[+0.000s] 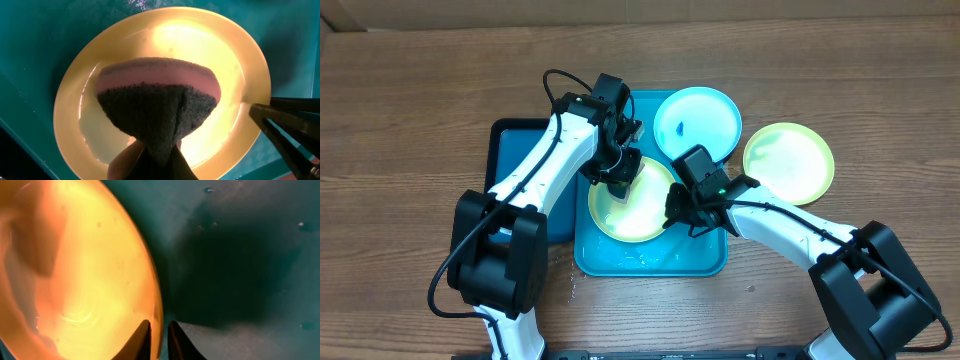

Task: Clean dirty plates on tray and stack at the side
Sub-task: 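Continue scrubbing the yellow plate's center with the sponge, left gripper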

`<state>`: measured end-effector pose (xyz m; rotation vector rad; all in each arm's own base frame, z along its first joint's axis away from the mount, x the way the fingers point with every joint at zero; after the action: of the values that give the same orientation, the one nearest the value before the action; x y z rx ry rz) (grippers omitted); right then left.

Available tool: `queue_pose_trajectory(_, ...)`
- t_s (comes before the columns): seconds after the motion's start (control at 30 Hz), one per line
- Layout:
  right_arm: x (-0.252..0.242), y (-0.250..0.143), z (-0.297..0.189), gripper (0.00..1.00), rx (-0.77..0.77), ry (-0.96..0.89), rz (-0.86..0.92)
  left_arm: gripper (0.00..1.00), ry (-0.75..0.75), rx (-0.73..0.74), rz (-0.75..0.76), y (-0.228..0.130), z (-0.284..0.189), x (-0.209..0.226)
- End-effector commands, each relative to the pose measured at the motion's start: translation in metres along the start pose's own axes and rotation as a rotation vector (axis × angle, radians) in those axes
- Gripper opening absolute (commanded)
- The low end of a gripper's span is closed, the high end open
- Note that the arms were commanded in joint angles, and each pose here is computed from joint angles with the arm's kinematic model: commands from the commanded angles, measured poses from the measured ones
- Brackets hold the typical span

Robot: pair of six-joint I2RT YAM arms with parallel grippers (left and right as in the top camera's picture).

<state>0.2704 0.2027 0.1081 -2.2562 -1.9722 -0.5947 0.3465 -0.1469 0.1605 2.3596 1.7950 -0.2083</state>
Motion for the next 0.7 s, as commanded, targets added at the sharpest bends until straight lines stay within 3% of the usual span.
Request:
queue_pose_trajectory(0.0, 0.005, 0.0042, -0.0106, 0.07, -0.046, 0.013, -0.014, 0.04, 0.006, 0.004, -0.001, 0.0003, 0.0016, -0.0016)
queue_pose_trajectory(0.67, 0.0071, 0.0019, -0.0104, 0.04, -0.035, 0.023, -0.02, 0.04, 0.006, 0.002, 0.0, 0.0006, 0.0019, -0.0017)
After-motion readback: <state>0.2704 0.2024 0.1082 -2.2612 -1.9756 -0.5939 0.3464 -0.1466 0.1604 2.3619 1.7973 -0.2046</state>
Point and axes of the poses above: each gripper's point midway between its finger pads, its own z axis out along the fingers, its own x axis along the line the jaws close on, y = z × x, the point moved 10 cm from there along -z, back along the fingers, and after that the axes turned 3 degrees about -z, right-handed, at the moved point
